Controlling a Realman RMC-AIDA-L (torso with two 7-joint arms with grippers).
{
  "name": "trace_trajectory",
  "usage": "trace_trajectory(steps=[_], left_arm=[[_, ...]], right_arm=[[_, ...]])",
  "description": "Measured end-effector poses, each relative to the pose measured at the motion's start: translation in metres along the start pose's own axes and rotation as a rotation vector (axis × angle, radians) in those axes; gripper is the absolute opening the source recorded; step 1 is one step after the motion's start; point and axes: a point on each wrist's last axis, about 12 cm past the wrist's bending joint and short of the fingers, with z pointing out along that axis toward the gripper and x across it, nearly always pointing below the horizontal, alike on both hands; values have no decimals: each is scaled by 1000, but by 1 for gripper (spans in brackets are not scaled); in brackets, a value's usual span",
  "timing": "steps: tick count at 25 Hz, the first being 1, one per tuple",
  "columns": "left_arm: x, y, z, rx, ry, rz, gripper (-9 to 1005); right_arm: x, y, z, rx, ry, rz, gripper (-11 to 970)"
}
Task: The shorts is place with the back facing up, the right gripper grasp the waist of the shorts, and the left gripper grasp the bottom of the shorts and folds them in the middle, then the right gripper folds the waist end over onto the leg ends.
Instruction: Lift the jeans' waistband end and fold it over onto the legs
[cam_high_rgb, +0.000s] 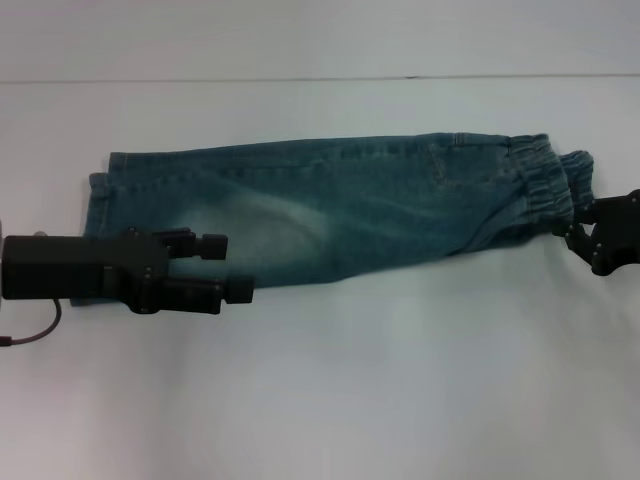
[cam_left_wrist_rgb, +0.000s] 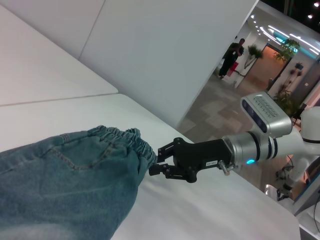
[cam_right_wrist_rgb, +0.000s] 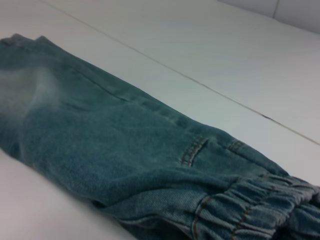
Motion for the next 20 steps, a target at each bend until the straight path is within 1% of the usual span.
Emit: trace_trajectory(steps=[3, 8, 12, 14, 17, 20], left_arm=[[0, 0, 1, -1, 0, 1, 900], [2, 0, 2, -3, -4, 3, 896], [3, 1, 5, -14, -10, 9, 893], [3, 2, 6, -15, -14, 15, 891], [2, 4, 9, -20, -19, 24, 889], [0, 5, 12, -32, -28, 41, 886]], right_arm=[[0, 1, -1, -8, -5, -8, 264], [0, 5, -1, -35, -15, -11, 70], [-3, 13, -4, -91, -48, -15, 47], [-6, 20, -6, -116, -66, -20, 36], [-8, 28, -8, -149, -71, -19, 38], [-5, 33, -10, -175, -60, 4, 40]])
